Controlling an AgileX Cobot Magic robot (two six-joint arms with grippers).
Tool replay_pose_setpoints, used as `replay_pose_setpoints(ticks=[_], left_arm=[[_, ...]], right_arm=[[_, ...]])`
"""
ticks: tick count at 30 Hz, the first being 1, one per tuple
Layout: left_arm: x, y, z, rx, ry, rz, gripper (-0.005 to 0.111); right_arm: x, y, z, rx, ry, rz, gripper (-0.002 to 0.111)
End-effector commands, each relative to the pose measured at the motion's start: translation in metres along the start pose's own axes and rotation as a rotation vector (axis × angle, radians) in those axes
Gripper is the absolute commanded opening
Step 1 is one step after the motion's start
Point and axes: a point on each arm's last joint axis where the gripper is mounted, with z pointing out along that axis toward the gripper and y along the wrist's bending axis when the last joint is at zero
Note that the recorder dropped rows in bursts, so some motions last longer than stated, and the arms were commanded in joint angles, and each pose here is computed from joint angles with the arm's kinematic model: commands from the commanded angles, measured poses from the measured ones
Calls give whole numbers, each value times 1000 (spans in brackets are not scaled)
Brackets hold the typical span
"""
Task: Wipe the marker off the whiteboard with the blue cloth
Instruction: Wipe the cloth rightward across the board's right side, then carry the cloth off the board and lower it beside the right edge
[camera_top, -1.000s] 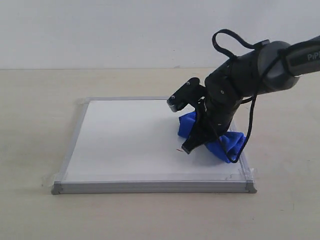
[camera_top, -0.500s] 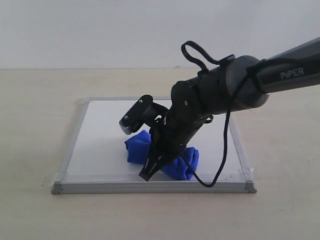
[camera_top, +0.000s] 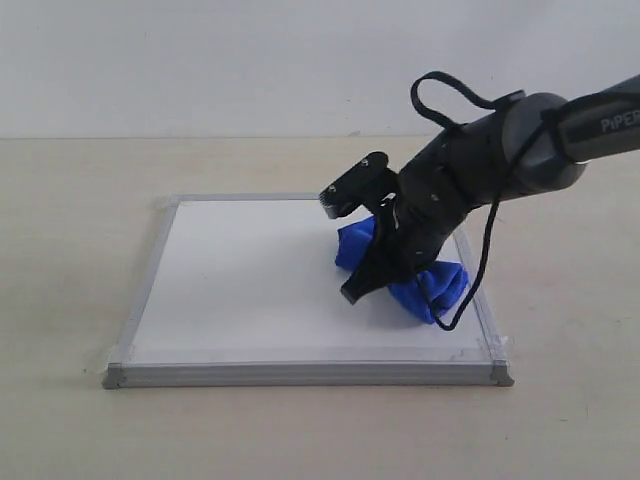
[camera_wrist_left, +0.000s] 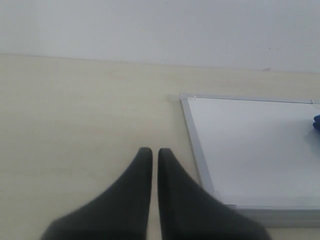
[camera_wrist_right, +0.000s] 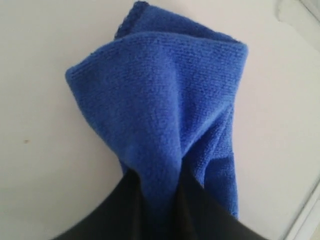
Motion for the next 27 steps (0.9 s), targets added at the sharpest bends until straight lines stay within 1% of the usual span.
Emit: replay_pose_setpoints(ticks=[1,3,5,6,10,12,13,14,17,19,22,24,27], left_arm=[[-2,0,-1,3,-11,1,4],[-2,0,-1,3,-11,1,4],[-2,0,-1,3,-11,1,4],[-2,0,-1,3,-11,1,4],[-2,0,-1,3,-11,1,4],[-2,0,-1,3,-11,1,4],[-2,0,-1,3,-11,1,4],[-2,0,-1,3,-11,1,4],[-2,0,-1,3,-11,1,4],[-2,0,-1,3,-11,1,4],[-2,0,-1,3,-11,1,4],[-2,0,-1,3,-11,1,4],[-2,0,-1,3,-11,1,4]], right_arm=[[-4,55,-2,-62,6,-150,0],[-9,76,-8,-82,-23,-214,0],[-14,79,-16,-84,-61,-215,0],[-17,77,-21,-81,-75,-184,0],[-25,36,-43,-25,-111,-29,0],[-24,6,-56,14,-128,78,0],[-22,-6,-61,30,-132,127,0],[-19,-24,-69,58,-140,193,0],[-9,-61,-84,115,-138,353,0],[1,-81,-88,152,-117,442,0],[13,-97,-87,192,-80,535,0],[17,-98,-84,219,-83,574,0],[28,-102,-79,306,-77,650,0]])
